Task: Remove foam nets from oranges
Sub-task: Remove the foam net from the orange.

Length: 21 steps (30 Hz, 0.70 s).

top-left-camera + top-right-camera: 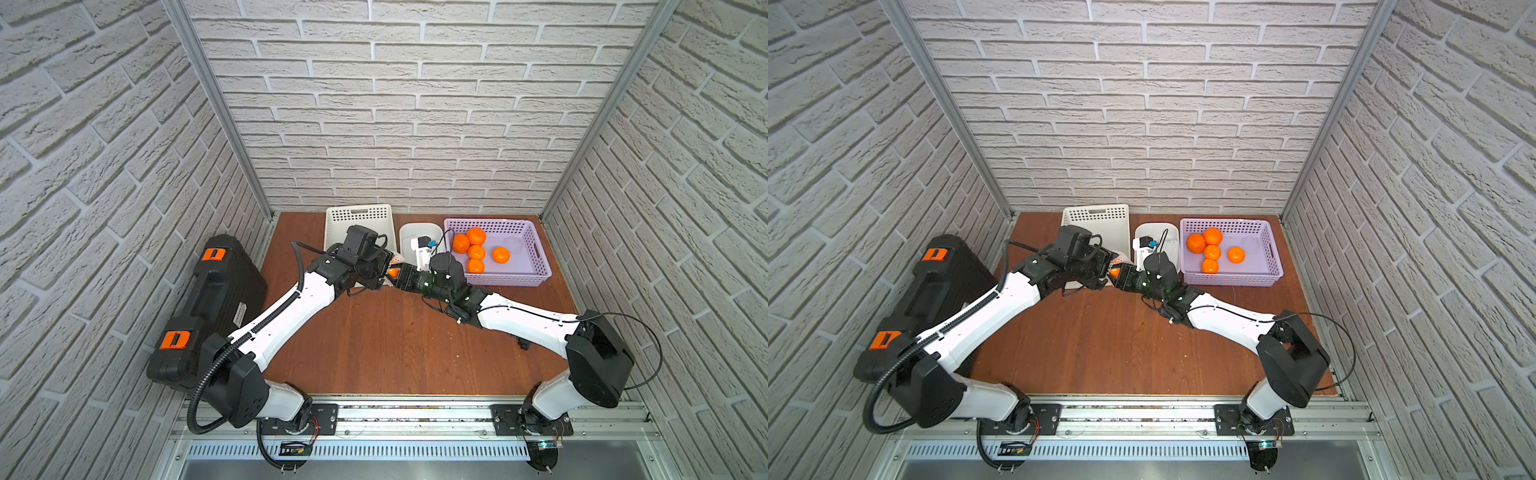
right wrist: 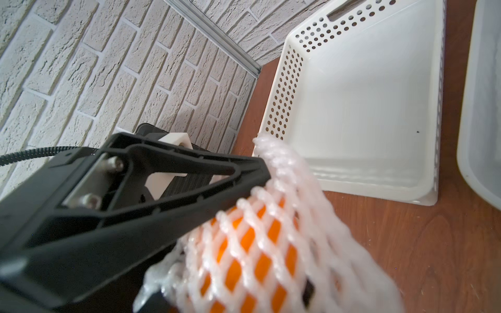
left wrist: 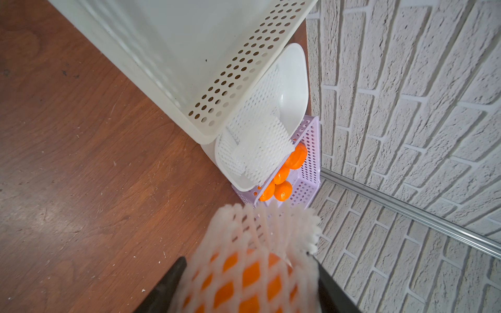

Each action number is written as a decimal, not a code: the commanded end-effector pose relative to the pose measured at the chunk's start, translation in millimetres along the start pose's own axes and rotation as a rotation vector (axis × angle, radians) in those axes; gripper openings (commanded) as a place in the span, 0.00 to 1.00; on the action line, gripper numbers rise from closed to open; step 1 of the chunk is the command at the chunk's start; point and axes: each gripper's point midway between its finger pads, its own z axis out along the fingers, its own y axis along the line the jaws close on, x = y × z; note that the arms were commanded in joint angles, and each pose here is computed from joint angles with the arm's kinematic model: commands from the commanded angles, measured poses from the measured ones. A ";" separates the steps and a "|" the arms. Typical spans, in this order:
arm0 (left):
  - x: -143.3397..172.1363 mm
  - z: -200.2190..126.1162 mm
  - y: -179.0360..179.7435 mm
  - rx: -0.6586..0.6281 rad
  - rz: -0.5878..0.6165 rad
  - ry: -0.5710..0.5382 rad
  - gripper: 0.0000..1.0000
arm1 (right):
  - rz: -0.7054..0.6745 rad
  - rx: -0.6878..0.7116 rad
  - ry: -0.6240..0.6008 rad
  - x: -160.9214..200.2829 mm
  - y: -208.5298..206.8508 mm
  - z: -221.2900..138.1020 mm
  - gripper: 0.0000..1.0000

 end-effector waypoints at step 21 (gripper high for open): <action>-2.9 -4.8 -28.6 0.174 0.201 0.045 0.80 | -0.149 -0.028 -0.052 -16.8 19.9 -49.3 0.18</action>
